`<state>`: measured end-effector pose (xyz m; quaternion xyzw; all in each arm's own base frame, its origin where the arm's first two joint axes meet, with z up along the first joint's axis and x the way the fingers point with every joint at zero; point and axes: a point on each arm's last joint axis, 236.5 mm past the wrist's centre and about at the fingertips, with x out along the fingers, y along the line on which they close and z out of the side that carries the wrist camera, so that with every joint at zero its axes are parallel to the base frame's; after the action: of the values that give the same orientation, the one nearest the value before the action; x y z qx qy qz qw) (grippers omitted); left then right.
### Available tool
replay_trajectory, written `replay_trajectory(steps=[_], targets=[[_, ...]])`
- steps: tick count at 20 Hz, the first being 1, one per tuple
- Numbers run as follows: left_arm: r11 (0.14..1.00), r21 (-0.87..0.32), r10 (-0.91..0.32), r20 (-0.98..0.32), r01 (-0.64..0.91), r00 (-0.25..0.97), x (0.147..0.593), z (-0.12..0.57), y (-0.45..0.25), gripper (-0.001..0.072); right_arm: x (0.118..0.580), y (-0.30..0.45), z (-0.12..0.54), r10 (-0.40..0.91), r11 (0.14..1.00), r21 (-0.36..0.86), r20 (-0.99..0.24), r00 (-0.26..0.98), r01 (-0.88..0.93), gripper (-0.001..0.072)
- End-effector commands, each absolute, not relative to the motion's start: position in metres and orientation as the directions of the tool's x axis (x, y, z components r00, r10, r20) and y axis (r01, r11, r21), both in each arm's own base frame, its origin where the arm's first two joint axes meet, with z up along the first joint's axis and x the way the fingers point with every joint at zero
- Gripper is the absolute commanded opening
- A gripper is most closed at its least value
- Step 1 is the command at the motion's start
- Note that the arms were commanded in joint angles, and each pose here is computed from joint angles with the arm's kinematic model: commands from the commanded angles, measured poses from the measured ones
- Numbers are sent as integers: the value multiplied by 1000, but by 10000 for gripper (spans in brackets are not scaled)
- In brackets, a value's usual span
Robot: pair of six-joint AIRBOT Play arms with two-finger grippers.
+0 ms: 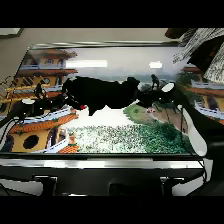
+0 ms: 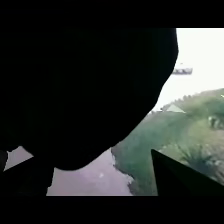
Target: Fold the clothes and pants, and hang the long-sleeved shirts on hangers.
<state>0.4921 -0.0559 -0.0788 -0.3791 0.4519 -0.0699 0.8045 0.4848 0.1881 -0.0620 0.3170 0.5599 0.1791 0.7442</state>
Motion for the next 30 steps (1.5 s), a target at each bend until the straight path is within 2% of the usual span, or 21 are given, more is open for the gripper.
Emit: replay_trajectory(steps=[1,2,3,5,6,7,10,12,15,18,20,23,26,30], targets=[[703,-674,-454,-670,-226,588,493,-75,-55,26,497,207,-85,625,714,691,-700,345,111,621],[704,-675,-453,-668,-222,591,493,-73,-55,26,499,212,-85,623,711,693,-698,354,115,532],[705,-675,-452,-664,-218,595,494,-70,-55,26,499,217,-85,620,710,694,-698,357,124,478],[708,-674,-450,-659,-208,603,494,-64,-55,25,498,225,-88,613,719,685,-704,359,116,406],[712,-672,-449,-657,-202,606,494,-61,-54,25,497,227,-89,612,723,682,-706,356,109,263],[714,-672,-448,-654,-196,610,495,-58,-54,25,497,226,-89,611,725,680,-707,357,108,36],[716,-676,-451,-638,-174,624,497,-44,-55,24,502,225,-71,606,738,672,-701,376,63,31],[729,-674,-468,-616,-118,634,503,-21,-58,23,514,215,-27,569,779,627,-697,436,-13,30],[764,-645,-479,-566,1,671,524,59,-60,21,539,179,89,429,877,467,-663,613,-109,30],[882,-459,-374,-550,104,747,526,177,-44,21,531,131,249,271,956,243,-506,819,-166,29],[941,-325,-251,-494,92,832,510,260,-25,21,496,93,357,163,983,137,-336,928,-123,29],[960,-277,-131,-308,43,942,455,377,-5,22,404,47,485,58,994,92,-62,996,-53,29],[964,-263,-77,-139,38,987,376,455,-2,22,303,12,544,-5,995,104,86,996,-4,29],[962,-272,32,12,-28,999,275,510,12,22,191,-22,578,-63,982,188,219,974,21,29]])
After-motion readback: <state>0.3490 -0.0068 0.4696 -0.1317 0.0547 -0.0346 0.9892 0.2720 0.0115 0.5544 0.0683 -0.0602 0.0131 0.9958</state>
